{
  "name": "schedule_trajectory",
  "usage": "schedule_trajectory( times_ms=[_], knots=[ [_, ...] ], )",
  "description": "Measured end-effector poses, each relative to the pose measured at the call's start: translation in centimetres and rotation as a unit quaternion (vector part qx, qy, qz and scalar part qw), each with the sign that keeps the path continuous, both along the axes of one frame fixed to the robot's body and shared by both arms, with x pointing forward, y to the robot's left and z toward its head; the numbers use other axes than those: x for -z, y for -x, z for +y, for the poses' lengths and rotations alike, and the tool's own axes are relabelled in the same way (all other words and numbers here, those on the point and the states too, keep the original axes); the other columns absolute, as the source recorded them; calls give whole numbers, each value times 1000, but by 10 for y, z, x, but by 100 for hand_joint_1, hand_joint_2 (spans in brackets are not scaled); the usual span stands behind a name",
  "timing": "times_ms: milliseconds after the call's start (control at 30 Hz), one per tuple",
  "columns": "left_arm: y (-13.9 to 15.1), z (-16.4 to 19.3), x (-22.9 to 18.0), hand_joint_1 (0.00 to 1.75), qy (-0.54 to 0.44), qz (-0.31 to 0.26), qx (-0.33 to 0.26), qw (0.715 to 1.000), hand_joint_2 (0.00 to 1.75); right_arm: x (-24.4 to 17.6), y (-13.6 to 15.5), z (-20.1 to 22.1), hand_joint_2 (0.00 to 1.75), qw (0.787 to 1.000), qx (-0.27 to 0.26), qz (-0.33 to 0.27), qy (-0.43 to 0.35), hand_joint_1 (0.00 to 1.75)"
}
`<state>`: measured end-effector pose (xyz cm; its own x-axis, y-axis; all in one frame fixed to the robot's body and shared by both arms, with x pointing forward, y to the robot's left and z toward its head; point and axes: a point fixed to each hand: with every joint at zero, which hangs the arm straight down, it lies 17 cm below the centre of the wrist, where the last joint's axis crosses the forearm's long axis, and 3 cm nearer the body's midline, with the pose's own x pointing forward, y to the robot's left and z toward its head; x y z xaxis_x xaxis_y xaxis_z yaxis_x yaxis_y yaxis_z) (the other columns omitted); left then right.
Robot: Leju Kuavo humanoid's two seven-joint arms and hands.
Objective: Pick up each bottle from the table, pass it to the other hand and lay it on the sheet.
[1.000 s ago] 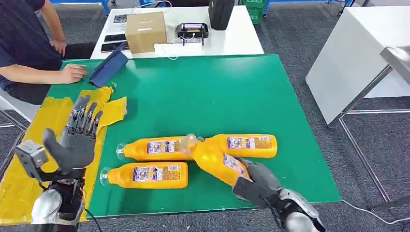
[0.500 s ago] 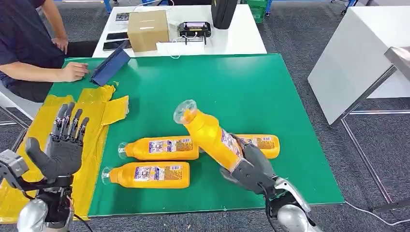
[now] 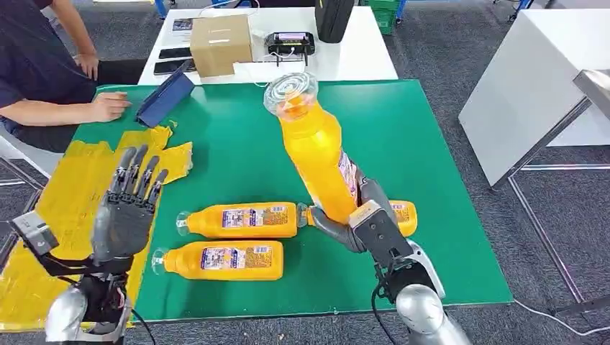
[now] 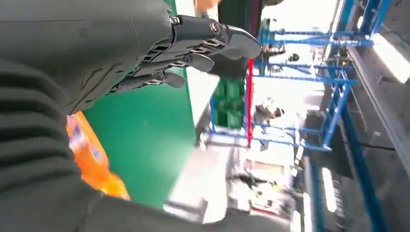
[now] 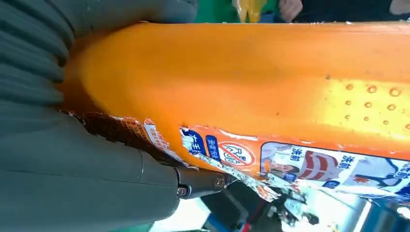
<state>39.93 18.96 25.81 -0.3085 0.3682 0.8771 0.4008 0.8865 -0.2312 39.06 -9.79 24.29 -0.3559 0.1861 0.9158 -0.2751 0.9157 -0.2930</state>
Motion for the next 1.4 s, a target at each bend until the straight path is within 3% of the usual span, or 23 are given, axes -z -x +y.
schedule_trajectory(
  times_ms=[167,567,800,1033,1400],
  knots=[
    [12,-38,-12,0,16,-5,33,999,175,10,3,0,175,1000,-2,9,2,175],
    [31,-74,-22,0,33,-13,86,996,175,19,6,19,175,999,-29,12,33,175],
    [47,-90,-27,0,14,-36,94,995,175,39,15,45,175,993,-62,21,98,175],
    [58,-100,-25,0,-20,-58,100,993,175,70,29,68,175,973,-130,45,184,175],
    [64,-101,-18,0,-25,-52,122,991,175,82,30,72,175,960,-150,34,232,175]
  ],
)
